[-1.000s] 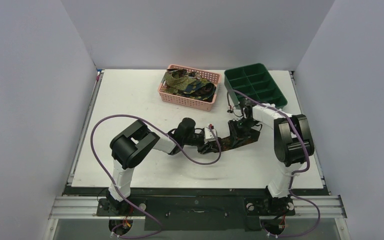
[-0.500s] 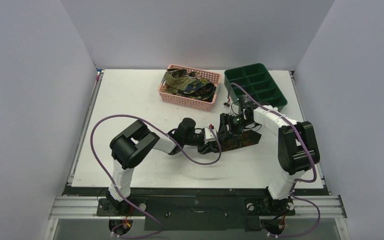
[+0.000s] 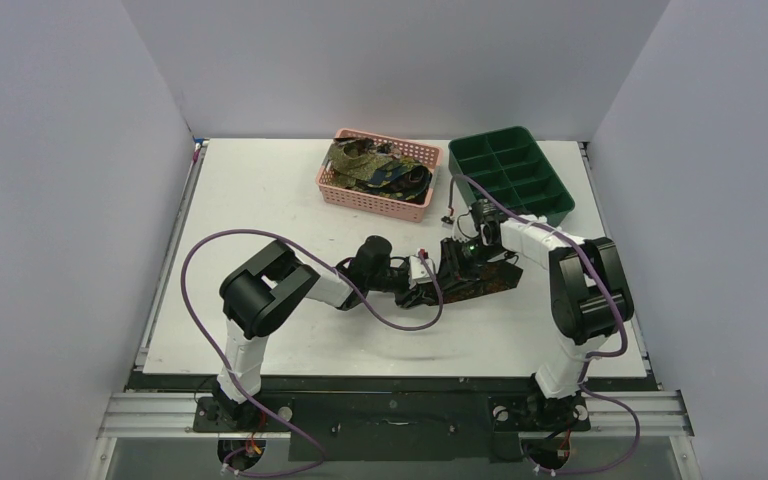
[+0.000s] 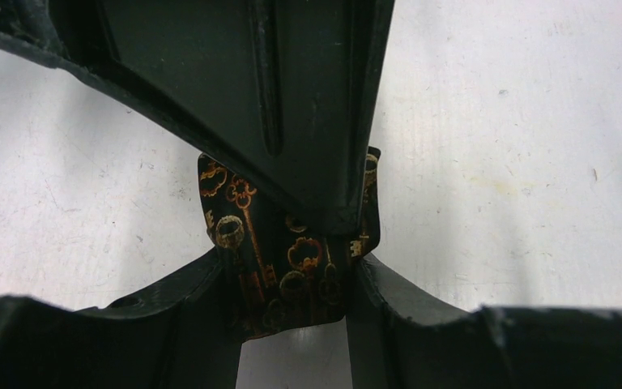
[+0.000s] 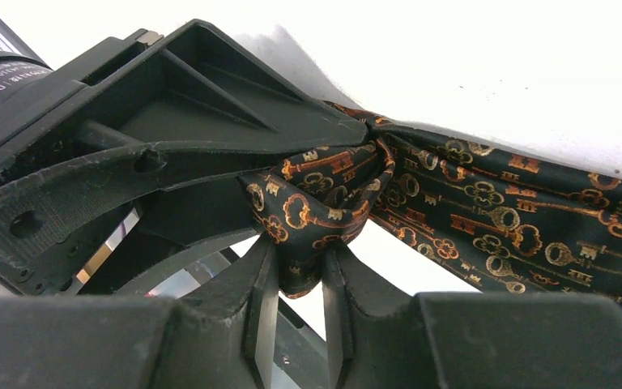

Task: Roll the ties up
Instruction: Roll the tie at the center of the board.

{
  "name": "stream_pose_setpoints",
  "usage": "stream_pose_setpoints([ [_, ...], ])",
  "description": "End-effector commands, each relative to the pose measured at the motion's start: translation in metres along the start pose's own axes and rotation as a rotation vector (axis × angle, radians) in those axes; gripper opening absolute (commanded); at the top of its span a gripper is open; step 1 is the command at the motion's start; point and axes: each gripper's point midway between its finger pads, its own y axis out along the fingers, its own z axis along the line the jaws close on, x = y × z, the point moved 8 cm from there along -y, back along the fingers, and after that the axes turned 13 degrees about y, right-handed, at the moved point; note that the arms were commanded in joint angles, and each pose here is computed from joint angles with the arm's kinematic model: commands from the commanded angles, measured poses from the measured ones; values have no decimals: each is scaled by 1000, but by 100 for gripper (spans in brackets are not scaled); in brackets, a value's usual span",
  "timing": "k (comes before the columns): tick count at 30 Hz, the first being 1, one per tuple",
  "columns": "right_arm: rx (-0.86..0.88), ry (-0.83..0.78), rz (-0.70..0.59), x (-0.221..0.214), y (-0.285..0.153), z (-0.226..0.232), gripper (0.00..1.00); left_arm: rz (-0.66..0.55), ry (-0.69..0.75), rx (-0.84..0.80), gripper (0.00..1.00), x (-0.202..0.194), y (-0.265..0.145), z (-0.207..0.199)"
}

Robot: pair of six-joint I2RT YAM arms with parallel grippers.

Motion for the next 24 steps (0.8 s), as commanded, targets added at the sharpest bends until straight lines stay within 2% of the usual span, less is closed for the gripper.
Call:
stream_pose_setpoints([
  [1,-70,17,-50,11,-4,-16,16,182,-105,-37,22,-39,-12,-21],
  [3,-56,25,-86,18,-11,-14,26,182,-104,-39,23,-39,-12,-21],
  [4,-46,28,-96,20,-13,-13,34,182,-104,-39,23,-39,-13,-21],
  [5,-40,28,-107,22,-15,-11,37,182,-104,-40,23,-39,-13,-22],
  [10,-14,28,-113,24,-15,-8,39,179,-104,-43,23,-38,-12,-21],
  [12,-5,26,-104,22,-12,-8,35,179,-107,-42,23,-38,-12,-21],
  [14,-7,20,-95,21,-10,-9,19,177,-108,-41,23,-37,-12,-21],
  [15,-13,20,-93,20,-9,-10,5,177,-108,-42,23,-38,-12,-21],
  [16,-31,13,-96,20,-8,-12,1,177,-110,-44,23,-38,-12,-21],
  [19,-91,13,-100,20,-7,-21,0,169,-116,-42,29,-36,-12,-21],
  [23,-232,35,-77,14,-4,-42,0,116,-118,-27,56,-25,-11,-14],
  [24,-254,42,-70,12,-4,-46,0,102,-113,-23,58,-21,-10,-12],
])
